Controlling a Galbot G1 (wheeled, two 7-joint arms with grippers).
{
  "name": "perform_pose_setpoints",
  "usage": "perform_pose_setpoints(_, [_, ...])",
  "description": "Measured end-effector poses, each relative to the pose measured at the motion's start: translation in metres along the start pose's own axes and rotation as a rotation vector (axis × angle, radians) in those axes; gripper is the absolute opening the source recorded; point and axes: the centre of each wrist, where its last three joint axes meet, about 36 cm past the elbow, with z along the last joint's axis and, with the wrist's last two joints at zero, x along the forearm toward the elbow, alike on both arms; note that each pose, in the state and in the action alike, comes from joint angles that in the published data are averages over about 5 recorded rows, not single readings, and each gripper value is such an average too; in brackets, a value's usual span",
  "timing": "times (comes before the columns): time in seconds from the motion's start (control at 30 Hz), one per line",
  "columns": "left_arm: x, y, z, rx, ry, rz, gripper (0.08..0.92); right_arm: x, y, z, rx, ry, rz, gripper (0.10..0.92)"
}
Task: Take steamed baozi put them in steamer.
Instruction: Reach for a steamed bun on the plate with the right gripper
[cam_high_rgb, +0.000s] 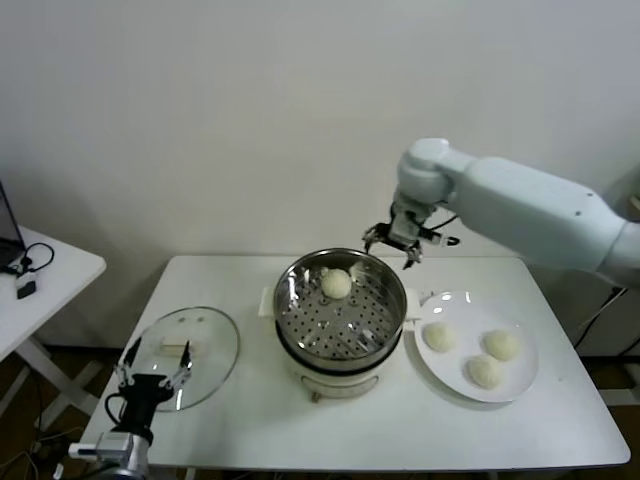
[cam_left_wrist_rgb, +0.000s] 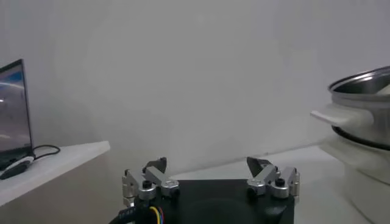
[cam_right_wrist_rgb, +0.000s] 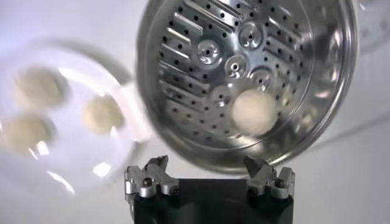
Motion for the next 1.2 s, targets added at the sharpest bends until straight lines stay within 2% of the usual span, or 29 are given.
perform_pose_setpoints(0.23, [-0.001, -0.001, 0.001, 0.005, -0.002, 0.007, 0.823, -0.013, 0.066, 0.052, -0.339, -0.054, 0.02, 0.823])
perform_pose_setpoints(0.5, [-0.002, -0.002, 0.002, 0.007, 0.0, 0.004, 0.823, -0.064, 0.116, 0.075, -0.576, -0.081, 0.001, 0.823])
perform_pose_setpoints(0.87, [-0.004, -0.003, 0.001, 0.01, -0.001, 0.0, 0.823, -0.143, 0.153, 0.073, -0.724, -0.107, -0.084, 0.823])
perform_pose_setpoints(1.2, [-0.003, -0.007, 0.006, 0.012, 0.011, 0.002, 0.823, -0.187, 0.169, 0.066, -0.784, -0.114, -0.112, 0.823])
